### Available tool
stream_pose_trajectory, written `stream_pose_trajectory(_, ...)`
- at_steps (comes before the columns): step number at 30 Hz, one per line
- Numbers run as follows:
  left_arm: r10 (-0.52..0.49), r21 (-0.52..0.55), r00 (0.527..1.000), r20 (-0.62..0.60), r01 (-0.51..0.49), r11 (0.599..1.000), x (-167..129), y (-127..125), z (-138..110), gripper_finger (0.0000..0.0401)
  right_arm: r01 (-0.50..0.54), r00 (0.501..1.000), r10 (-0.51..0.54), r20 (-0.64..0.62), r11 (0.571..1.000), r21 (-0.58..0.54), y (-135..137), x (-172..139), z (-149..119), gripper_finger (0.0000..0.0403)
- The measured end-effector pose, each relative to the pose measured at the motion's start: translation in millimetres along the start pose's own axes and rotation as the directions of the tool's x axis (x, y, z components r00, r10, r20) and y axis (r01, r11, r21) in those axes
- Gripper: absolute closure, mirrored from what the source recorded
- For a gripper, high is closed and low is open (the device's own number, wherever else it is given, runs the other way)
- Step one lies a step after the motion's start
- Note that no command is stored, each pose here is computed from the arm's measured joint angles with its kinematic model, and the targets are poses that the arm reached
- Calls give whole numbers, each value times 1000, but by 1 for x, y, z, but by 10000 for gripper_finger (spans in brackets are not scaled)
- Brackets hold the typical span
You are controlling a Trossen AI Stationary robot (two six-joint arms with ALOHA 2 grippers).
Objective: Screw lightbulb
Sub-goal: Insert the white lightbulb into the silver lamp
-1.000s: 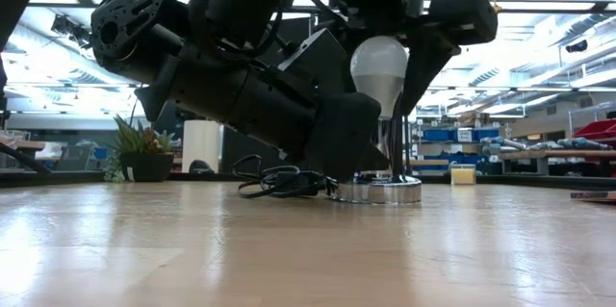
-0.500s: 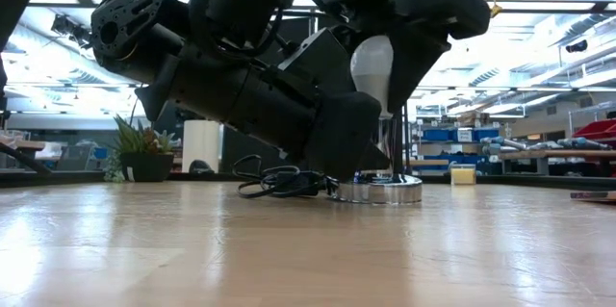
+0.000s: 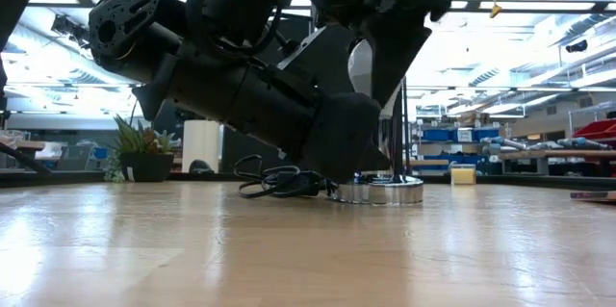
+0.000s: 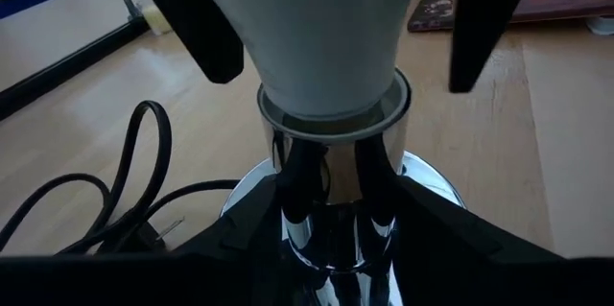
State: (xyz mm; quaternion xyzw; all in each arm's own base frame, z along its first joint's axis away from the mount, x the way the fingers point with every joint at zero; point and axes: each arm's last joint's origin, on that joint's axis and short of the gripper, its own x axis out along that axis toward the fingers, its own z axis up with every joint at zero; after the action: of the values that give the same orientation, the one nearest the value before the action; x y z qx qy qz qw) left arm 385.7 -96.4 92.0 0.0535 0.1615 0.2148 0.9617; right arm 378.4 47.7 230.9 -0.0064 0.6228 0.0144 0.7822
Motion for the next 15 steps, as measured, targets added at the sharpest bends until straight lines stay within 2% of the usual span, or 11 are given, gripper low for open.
stream_pose_trajectory(4, 0, 18, 1000, 1, 0, 1000, -1, -1, 0, 223, -17, 1000, 14, 17, 991, 133, 1, 0, 2, 129)
stream_pose_trajectory(10, 0, 30, 1000, 5, -1, 1000, -2, -2, 0, 223, -2, 1000, -6, 23, 953, 304, 0, 0, 2, 143)
stream_pose_trajectory(15, 6, 24, 1000, 5, -6, 1000, -2, -2, 0, 223, 28, 998, -47, 29, 878, 479, -2, 0, 3, 138)
